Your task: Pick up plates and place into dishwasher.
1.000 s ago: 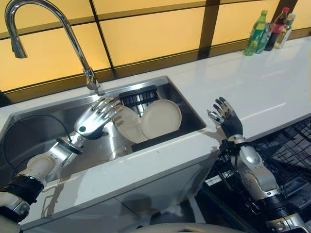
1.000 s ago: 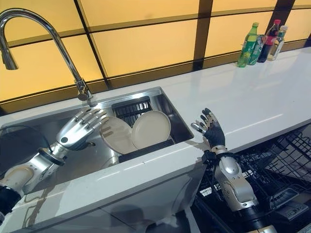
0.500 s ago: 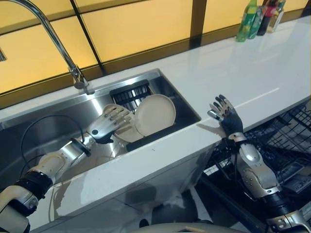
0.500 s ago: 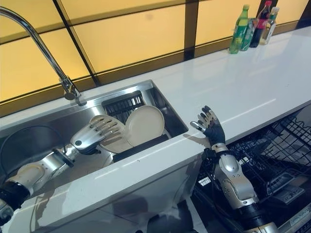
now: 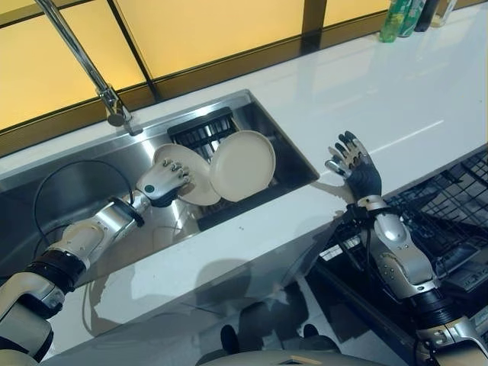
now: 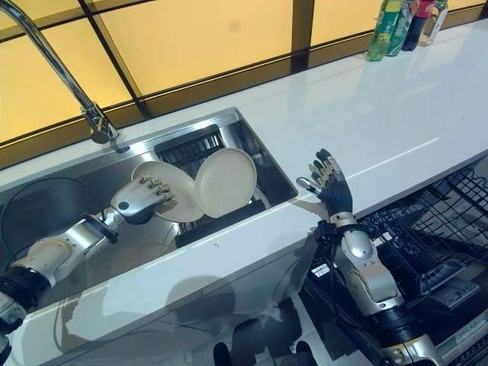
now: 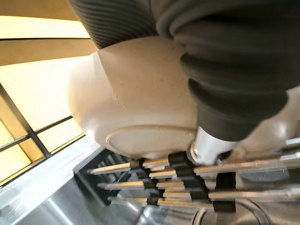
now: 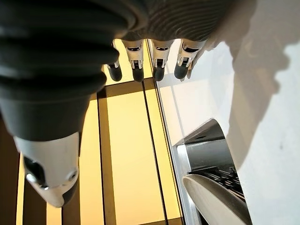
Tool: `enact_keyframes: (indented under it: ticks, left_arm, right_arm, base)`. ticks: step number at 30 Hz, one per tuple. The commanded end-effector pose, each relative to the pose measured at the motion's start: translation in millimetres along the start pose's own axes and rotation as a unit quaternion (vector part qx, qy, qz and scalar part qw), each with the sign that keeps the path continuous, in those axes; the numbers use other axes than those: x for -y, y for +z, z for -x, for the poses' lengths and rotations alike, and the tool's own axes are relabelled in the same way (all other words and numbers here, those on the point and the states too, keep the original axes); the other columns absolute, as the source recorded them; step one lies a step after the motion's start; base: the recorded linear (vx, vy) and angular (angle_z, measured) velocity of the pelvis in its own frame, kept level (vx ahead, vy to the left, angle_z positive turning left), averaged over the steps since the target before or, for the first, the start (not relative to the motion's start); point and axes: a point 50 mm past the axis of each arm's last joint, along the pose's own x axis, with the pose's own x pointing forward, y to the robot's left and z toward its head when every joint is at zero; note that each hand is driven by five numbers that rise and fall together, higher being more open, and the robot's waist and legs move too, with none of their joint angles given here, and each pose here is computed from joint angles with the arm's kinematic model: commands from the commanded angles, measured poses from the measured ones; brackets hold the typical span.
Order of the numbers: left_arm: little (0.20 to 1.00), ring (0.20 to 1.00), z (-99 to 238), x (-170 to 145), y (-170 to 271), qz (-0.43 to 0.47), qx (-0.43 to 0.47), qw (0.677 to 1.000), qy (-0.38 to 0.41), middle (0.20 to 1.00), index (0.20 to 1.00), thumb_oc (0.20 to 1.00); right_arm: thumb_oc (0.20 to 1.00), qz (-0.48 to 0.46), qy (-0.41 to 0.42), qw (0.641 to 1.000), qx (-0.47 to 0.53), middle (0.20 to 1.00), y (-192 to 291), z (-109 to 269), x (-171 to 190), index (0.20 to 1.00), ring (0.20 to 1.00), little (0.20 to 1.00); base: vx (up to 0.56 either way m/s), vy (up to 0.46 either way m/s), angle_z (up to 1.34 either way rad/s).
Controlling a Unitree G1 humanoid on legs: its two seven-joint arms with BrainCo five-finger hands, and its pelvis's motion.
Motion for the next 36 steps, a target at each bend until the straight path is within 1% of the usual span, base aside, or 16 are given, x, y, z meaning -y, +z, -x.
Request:
enact_keyframes:
  ticks: [1, 10, 14, 22, 28, 33, 36]
  left_arm:
    - [0.2, 0.2, -1, -4, -26, -0.02, -0.051, 0.998, 0.007, 0.2, 0.2, 0.2]
    - [0.2, 0.2, 8, -6, -31, -0.032, -0.055, 0.998, 0.018, 0.2, 0.2, 0.2]
    - [0.2, 0.2, 12, -10, -34, -0.049, -0.042, 0.998, 0.016, 0.2, 0.2, 0.2]
    - [0.2, 0.2, 18, -26, -45, -0.079, -0.022, 0.997, 0.01, 0.2, 0.2, 0.2]
    - [0.2, 0.2, 24, -25, -49, -0.083, -0.019, 0.996, -0.02, 0.2, 0.2, 0.2]
    - [0.2, 0.2, 30, -21, -52, -0.083, -0.025, 0.994, -0.065, 0.2, 0.2, 0.2]
    - [0.2, 0.2, 32, -22, -55, -0.083, -0.034, 0.993, -0.072, 0.2, 0.2, 0.2]
  right_arm:
    - [1.0, 0.002, 0.018, 0.999, 0.026, 1.0, 13, -8, -5, 1.0, 1.0, 1.0]
    - [1.0, -0.001, 0.018, 1.0, 0.017, 1.0, 8, -2, -2, 1.0, 1.0, 1.0]
    - [1.0, -0.002, 0.016, 1.0, 0.013, 1.0, 7, 0, 0, 1.0, 1.0, 1.0]
    - [1.0, -0.005, 0.01, 1.0, 0.009, 1.0, 6, 2, 3, 1.0, 1.0, 1.0]
    - [1.0, -0.004, 0.006, 1.0, 0.008, 1.0, 6, 6, 6, 1.0, 1.0, 1.0]
    - [1.0, -0.002, 0.005, 1.0, 0.009, 1.0, 7, 6, 9, 1.0, 1.0, 1.0]
    - [1.0, -0.003, 0.003, 1.0, 0.01, 1.0, 7, 7, 10, 1.0, 1.0, 1.0]
  base:
    - [0.05, 0.011, 0.01]
    - [0.02, 0.001, 0.0]
    - [0.0, 0.0, 0.0]
    - [0.0, -0.011, 0.03]
    - [-0.01, -0.015, 0.08]
    - [-0.03, -0.006, 0.01]
    - [-0.04, -0.014, 0.03]
